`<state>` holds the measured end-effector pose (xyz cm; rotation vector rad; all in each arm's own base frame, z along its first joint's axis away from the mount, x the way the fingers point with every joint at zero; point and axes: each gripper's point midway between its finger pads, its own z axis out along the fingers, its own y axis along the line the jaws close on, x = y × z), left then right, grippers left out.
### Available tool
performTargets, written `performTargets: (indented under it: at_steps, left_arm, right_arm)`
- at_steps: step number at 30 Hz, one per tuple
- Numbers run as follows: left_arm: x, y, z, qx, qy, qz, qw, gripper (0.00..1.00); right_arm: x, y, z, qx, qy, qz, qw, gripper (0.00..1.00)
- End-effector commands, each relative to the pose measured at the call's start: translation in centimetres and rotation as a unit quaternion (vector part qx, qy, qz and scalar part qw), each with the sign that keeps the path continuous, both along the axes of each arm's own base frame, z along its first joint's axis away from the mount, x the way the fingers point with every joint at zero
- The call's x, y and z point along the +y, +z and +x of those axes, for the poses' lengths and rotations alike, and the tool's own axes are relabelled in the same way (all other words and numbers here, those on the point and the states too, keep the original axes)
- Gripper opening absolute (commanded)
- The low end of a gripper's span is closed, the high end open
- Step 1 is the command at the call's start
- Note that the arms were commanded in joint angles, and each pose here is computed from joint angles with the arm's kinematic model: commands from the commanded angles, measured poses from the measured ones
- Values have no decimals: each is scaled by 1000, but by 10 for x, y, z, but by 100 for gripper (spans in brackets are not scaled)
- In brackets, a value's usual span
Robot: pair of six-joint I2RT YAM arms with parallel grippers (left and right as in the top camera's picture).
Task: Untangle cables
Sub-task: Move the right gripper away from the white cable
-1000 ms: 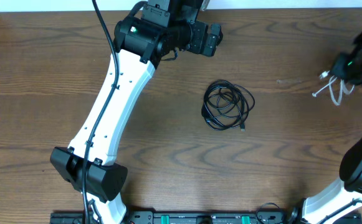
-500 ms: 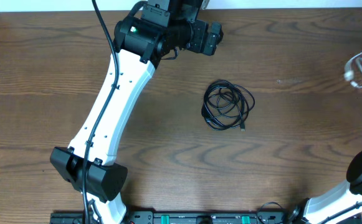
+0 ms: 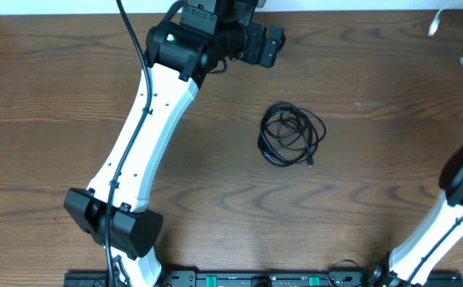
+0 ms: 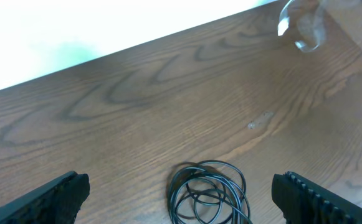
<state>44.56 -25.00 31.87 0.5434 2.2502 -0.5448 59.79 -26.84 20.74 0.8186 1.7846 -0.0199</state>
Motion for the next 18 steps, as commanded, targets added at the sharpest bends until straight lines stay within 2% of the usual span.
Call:
performTargets:
  at_steps: [1,4,5,6,8,9,13,16,18]
  left_arm:
    - [2,4,3,-10,3,5,1000,98]
    - [2,4,3,-10,3,5,1000,98]
    - [2,4,3,-10,3,5,1000,98]
    - [2,4,3,-9,3,5,1000,98]
    - [2,4,3,-9,3,5,1000,98]
    - [2,4,3,-9,3,5,1000,98]
    - [2,3,3,-9,3,5,1000,98]
    - [2,4,3,-11,1,7,1000,98]
    - [2,4,3,-17,-6,12,1000,98]
  right_arm:
    - [2,-77,11,50,-1,32,998,5]
    - [0,-120,6,91,-9,45,995,57]
    - [-2,-129,1,108,-17,47,993,71]
    - [-4,-135,-4,122,-25,49,991,82]
    - [-9,-147,-19,156,-41,55,985,96]
    - [-11,-150,-23,166,-42,56,984,99]
    - [-18,-156,-45,206,-45,77,975,99]
    - [-14,-134,-51,221,-14,75,972,99]
    - [-9,-102,-60,231,-1,64,971,99]
